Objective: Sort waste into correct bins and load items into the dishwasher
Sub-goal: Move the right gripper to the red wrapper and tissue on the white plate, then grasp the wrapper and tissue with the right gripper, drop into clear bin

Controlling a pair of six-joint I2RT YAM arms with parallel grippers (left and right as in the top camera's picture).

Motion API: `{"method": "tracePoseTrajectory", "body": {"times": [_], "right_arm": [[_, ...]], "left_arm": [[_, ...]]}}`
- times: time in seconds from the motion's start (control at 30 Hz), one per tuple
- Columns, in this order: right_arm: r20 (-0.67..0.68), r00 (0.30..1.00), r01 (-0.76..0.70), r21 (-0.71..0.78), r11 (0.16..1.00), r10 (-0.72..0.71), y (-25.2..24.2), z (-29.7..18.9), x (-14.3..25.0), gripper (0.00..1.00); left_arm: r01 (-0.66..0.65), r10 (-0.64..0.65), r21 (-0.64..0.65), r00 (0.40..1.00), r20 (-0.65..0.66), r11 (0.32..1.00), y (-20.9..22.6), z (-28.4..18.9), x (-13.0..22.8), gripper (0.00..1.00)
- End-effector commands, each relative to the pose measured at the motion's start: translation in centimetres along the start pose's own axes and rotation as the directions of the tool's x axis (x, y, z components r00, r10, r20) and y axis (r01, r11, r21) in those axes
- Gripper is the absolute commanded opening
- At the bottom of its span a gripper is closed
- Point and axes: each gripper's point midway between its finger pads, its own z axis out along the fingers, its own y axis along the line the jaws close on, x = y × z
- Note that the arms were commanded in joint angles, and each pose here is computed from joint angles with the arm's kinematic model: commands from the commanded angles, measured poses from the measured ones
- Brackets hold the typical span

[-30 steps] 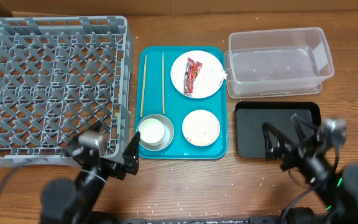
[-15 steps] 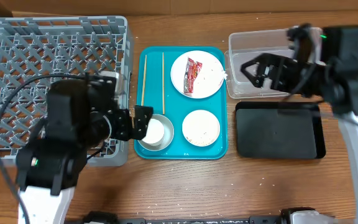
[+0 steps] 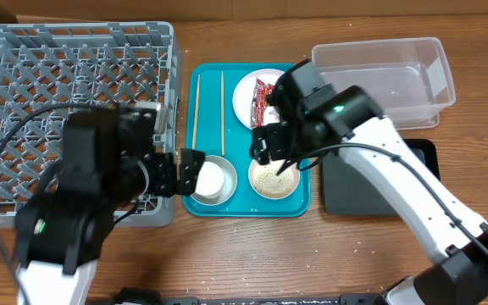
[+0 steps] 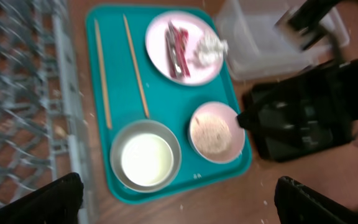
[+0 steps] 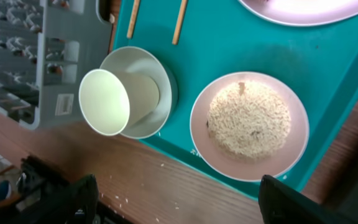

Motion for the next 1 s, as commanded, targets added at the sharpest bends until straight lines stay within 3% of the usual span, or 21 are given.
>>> {"method": "tracePoseTrajectory", "body": {"times": [0.0, 0.1, 0.17, 0.33, 0.6, 0.8, 0.9, 0.97], "right_arm": [[0.067, 0.996, -0.07, 0.08, 0.994, 0.065, -0.6, 2.4, -1.7, 0.84], [0.209, 0.976, 0.027, 0.121, 0.992, -0.052, -0.6, 3.1, -5.7, 0.79], [0.322, 0.943, 0.011, 0.234, 0.972, -0.089, -2.4, 2.9, -8.7, 0.77], [0.413, 0.902, -0.007, 0.299, 0.954, -0.123, -4.9, 3.4, -12.5, 0.71], [0.385, 0.918, 0.016, 0.194, 0.981, -0.091, -5.9, 10.6, -14.4, 0.67], [0.347, 0.935, 0.008, 0.186, 0.983, -0.073, -7.2, 15.5, -14.2, 0.75], [0.343, 0.939, -0.062, 0.163, 0.985, 0.003, -7.5, 16.3, -13.9, 0.59], [0.346, 0.938, -0.07, 0.165, 0.984, 0.008, -7.6, 16.3, -13.9, 0.35]], "left_arm": [[-0.019, 0.037, -0.101, 0.983, 0.182, 0.995, 0.5, -4.9, -1.5, 1.0], [-0.036, 0.061, -0.096, 0.961, 0.268, 0.995, -0.2, -7.6, -1.4, 1.0], [-0.045, 0.071, -0.091, 0.95, 0.305, 0.995, -0.5, -8.9, -1.0, 1.0], [-0.04, 0.065, -0.093, 0.957, 0.282, 0.995, -0.4, -8.9, -0.2, 1.0], [-0.033, 0.057, -0.097, 0.966, 0.252, 0.995, -0.2, -8.5, 0.4, 1.0], [-0.033, 0.057, -0.097, 0.966, 0.252, 0.995, -0.2, -8.5, 0.4, 1.0], [-0.033, 0.057, -0.097, 0.966, 0.252, 0.995, -0.2, -8.5, 0.4, 1.0], [-0.033, 0.057, -0.097, 0.966, 0.252, 0.995, -0.2, -8.5, 0.4, 1.0]]}}
